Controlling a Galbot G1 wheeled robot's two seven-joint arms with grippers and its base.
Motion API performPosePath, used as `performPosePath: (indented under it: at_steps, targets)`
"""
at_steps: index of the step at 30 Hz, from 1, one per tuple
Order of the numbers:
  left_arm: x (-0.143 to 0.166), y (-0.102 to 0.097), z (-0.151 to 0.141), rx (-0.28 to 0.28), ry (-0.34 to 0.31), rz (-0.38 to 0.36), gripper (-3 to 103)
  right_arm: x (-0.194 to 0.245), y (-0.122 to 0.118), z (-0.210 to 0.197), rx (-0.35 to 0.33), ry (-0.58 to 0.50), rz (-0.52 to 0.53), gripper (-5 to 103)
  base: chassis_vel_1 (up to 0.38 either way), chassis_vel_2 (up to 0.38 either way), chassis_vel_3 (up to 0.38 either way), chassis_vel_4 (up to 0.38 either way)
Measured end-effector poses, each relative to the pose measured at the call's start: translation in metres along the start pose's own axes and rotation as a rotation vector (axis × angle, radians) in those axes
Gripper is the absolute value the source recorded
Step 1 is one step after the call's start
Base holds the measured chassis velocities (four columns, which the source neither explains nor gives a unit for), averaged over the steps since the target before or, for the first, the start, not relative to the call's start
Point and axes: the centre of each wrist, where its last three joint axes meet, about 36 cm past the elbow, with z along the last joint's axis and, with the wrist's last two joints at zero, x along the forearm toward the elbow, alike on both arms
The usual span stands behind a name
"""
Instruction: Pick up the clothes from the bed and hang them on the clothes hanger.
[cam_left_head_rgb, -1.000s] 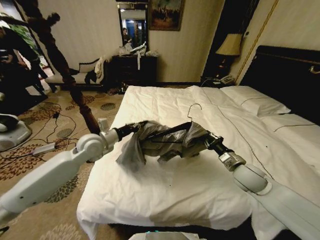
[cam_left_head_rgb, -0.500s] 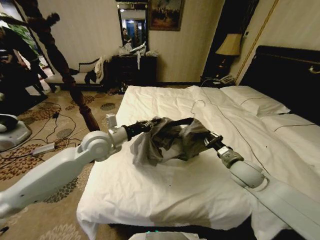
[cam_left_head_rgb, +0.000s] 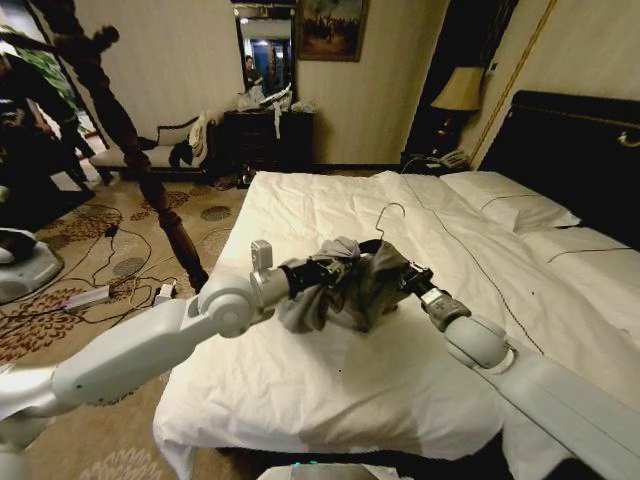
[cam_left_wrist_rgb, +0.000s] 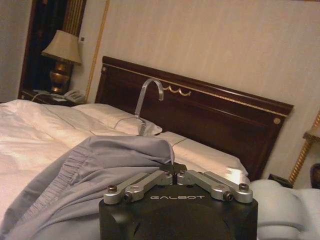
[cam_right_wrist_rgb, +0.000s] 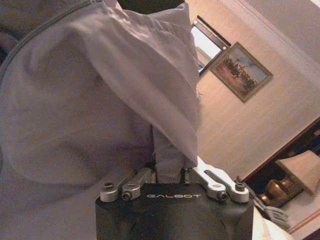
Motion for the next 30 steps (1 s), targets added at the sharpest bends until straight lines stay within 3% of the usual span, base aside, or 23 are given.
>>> performPosePath:
  at_steps: [3,6,7,10,16,25,29,30]
  targets:
    - [0.003,0.003,0.003,-0.029,0.004,-0.020,0,-0.003,0.001,-0.003,-0.010,0.000,-0.003,18,0.000,0.000,0.000,0.000]
    - [0.010,0.023,0.007,-0.098,0.011,-0.101,0,0.002,-0.002,-0.003,-0.003,0.008,-0.004,18,0.000,0.000,0.000,0.000]
    - [0.010,0.023,0.007,-0.098,0.011,-0.101,0,0.002,-0.002,-0.003,-0.003,0.008,-0.004,18,0.000,0.000,0.000,0.000]
    - [0.011,0.039,0.014,-0.189,0.030,-0.161,0,0.011,-0.001,-0.003,0.005,0.044,-0.027,18,0.000,0.000,0.000,0.000]
    - [-0.010,0.033,0.026,-0.262,0.032,-0.157,0,0.010,0.004,-0.007,-0.033,0.117,-0.069,18,0.000,0.000,0.000,0.000]
    - [0.004,0.001,0.024,-0.281,0.061,-0.062,0,0.000,-0.003,0.005,-0.059,0.175,-0.038,18,0.000,0.000,0.000,0.000]
    - [0.019,-0.006,0.033,-0.266,0.117,-0.038,22,-0.006,-0.009,0.008,-0.080,0.190,-0.009,18,0.000,0.000,0.000,0.000]
    - [0.019,-0.006,0.033,-0.266,0.117,-0.038,22,-0.006,-0.009,0.008,-0.080,0.190,-0.009,18,0.000,0.000,0.000,0.000]
